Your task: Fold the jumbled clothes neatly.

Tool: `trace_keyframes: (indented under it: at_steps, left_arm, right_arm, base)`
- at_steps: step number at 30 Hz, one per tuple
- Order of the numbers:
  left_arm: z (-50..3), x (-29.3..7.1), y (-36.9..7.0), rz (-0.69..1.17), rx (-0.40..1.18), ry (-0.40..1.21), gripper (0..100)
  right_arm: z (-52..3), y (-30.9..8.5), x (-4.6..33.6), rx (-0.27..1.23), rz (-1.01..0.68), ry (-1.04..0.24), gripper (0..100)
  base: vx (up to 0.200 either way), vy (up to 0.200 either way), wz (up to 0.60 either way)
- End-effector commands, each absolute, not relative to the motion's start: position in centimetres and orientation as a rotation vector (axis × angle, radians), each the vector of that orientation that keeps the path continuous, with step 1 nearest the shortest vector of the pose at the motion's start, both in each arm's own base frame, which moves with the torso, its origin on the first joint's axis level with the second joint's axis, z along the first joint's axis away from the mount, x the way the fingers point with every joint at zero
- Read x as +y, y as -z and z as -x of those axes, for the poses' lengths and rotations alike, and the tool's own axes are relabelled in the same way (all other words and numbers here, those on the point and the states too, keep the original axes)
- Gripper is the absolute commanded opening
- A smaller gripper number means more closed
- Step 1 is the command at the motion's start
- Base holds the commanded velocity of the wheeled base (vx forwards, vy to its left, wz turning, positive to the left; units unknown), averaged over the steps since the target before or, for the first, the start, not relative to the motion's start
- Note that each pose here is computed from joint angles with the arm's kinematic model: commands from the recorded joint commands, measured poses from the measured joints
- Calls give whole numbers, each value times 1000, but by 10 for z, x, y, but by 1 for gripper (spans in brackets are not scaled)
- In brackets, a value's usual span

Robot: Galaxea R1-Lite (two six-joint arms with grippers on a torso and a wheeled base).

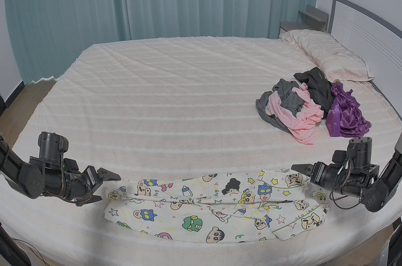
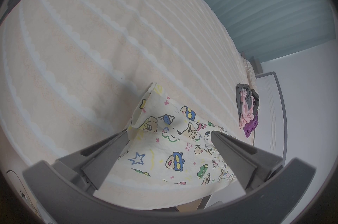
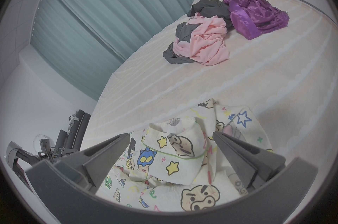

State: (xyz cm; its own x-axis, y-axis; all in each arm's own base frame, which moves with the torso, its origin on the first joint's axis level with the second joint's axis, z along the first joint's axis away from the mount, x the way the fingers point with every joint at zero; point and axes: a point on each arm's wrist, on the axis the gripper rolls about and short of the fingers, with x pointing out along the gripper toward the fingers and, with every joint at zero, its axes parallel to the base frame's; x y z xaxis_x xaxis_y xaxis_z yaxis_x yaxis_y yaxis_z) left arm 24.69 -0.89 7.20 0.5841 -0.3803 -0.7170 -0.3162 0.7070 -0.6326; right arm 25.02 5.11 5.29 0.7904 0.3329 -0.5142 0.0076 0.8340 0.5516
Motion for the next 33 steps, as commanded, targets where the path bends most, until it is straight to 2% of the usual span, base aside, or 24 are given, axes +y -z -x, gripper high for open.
trace_keyframes:
  at_steps: [1,13,14,27,33]
  left_arm:
    - [-246,-10,-69,817,989,44,100]
    - [-243,-12,-69,812,993,46,100]
    - [-243,-12,-69,812,992,46,100]
    - [-243,-12,-70,812,990,47,100]
    - [-243,-12,-70,812,989,48,100]
  right_arm:
    - [-260,-44,62,664,-537,-201,100]
    - [-277,-31,66,664,-439,-195,100]
    - [-279,-27,67,668,-413,-198,0]
    - [-289,-51,66,554,-410,-184,0]
    - [-298,-45,68,558,-404,-186,0]
  base:
    - [0,0,0]
    - [0,0,0]
    - [0,0,0]
    - [0,0,0]
    - [0,0,0]
